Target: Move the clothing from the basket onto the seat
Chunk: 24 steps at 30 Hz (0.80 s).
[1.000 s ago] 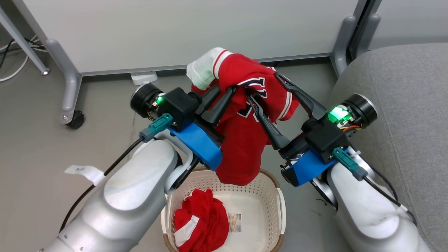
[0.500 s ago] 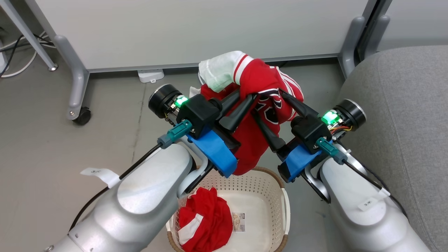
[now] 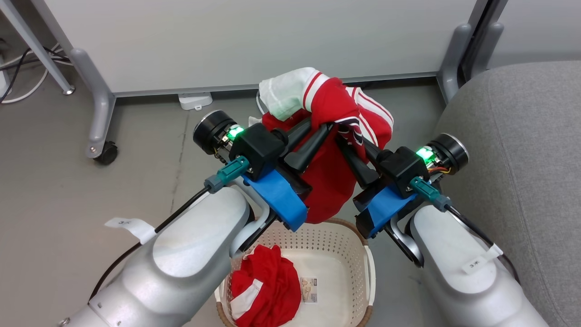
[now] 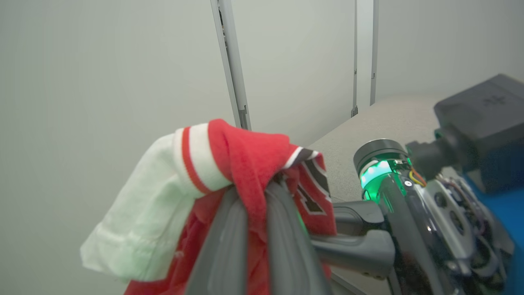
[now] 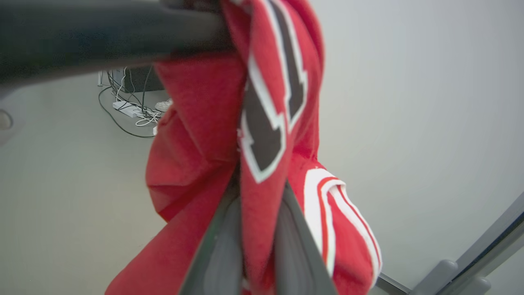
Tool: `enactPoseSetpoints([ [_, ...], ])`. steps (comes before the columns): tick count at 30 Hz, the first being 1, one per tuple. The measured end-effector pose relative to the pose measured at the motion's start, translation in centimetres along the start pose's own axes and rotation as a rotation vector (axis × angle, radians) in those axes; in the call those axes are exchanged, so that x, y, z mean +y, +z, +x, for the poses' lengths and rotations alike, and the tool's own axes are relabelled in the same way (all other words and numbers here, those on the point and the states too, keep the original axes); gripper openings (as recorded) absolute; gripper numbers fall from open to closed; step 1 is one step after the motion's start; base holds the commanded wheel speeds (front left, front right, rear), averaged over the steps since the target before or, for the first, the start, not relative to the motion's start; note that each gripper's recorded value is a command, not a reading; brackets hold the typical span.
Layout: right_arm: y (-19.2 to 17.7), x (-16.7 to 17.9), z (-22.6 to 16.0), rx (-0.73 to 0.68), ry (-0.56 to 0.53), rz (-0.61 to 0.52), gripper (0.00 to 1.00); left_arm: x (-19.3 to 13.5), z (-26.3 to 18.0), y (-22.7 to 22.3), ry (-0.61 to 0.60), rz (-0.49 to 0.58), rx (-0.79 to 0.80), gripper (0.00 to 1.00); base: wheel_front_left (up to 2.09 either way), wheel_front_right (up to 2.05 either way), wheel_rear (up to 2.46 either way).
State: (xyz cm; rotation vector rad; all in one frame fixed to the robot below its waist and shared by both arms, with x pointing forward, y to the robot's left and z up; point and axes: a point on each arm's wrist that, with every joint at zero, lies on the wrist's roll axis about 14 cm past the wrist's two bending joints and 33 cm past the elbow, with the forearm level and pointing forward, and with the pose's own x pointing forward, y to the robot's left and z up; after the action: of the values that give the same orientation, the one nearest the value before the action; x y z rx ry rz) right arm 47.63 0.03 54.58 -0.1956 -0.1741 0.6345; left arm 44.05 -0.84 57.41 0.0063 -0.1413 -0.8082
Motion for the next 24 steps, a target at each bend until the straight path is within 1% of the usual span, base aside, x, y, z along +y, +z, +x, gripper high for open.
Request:
enactPoseSetpoints([
  [15, -0.2, -0.1, -0.4, 0.000, -0.013, 0.026, 0.00, 0.1, 0.0, -0.3, 0.006, -0.001, 0.008, 0.00, 0.00, 0.00, 0.00],
  [16, -0.1, -0.1, -0.3, -0.002, -0.015, 0.028, 0.00, 0.1, 0.1, -0.3, 0.006, -0.002, 0.006, 0.48, 0.00, 0.00, 0.00],
  [17, -0.1, -0.2, -0.3, -0.004, -0.017, 0.029, 0.00, 0.2, 0.1, -0.2, 0.008, -0.002, 0.005, 1.00, 0.00, 0.00, 0.00],
  [21, 0.0, -0.9, -0.5, -0.009, -0.046, 0.053, 0.00, 0.2, 0.0, -0.1, 0.016, -0.006, -0.003, 1.00, 0.00, 0.00, 0.00],
  [24, 0.3, -2.0, -0.7, -0.028, -0.086, 0.073, 0.00, 0.4, -0.2, -0.3, 0.024, -0.003, -0.002, 1.00, 0.00, 0.00, 0.00],
])
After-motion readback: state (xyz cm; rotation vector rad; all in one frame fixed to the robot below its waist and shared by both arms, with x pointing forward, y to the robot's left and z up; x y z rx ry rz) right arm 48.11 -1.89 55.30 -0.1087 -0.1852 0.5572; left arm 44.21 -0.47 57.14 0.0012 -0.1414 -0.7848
